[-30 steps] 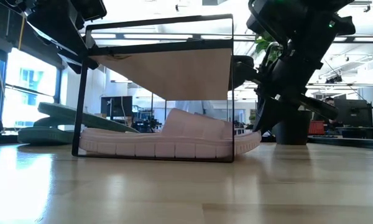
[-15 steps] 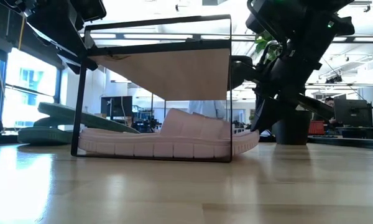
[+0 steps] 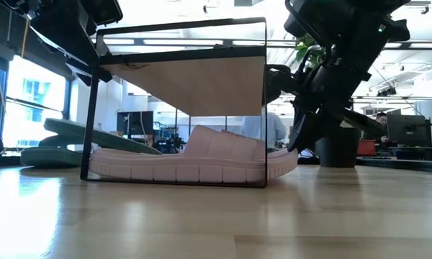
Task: Pick and place slides into the shelf
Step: Put the pink slide under the shelf
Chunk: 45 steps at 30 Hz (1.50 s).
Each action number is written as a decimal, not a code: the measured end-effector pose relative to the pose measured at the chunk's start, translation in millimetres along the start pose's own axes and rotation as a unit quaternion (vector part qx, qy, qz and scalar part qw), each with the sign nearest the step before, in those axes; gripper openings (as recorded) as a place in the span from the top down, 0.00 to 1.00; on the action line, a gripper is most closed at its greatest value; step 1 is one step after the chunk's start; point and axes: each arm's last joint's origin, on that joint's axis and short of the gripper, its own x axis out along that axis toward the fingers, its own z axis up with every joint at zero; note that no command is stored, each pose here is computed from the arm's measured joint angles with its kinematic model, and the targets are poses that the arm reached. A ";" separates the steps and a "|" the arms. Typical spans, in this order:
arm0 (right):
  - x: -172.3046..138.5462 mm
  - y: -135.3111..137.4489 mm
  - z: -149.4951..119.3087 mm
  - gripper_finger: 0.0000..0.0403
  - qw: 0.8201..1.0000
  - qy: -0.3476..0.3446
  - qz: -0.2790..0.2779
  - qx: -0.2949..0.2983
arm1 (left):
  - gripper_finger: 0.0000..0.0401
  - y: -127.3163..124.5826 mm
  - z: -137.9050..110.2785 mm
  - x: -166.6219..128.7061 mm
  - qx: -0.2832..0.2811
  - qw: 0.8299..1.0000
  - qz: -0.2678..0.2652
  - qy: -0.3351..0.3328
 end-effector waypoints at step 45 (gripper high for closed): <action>-29.8 -58.3 -17.5 1.00 0.998 -0.015 -0.009 -0.068 | 0.71 0.9 0.0 0.0 0.001 1.000 0.014 -0.001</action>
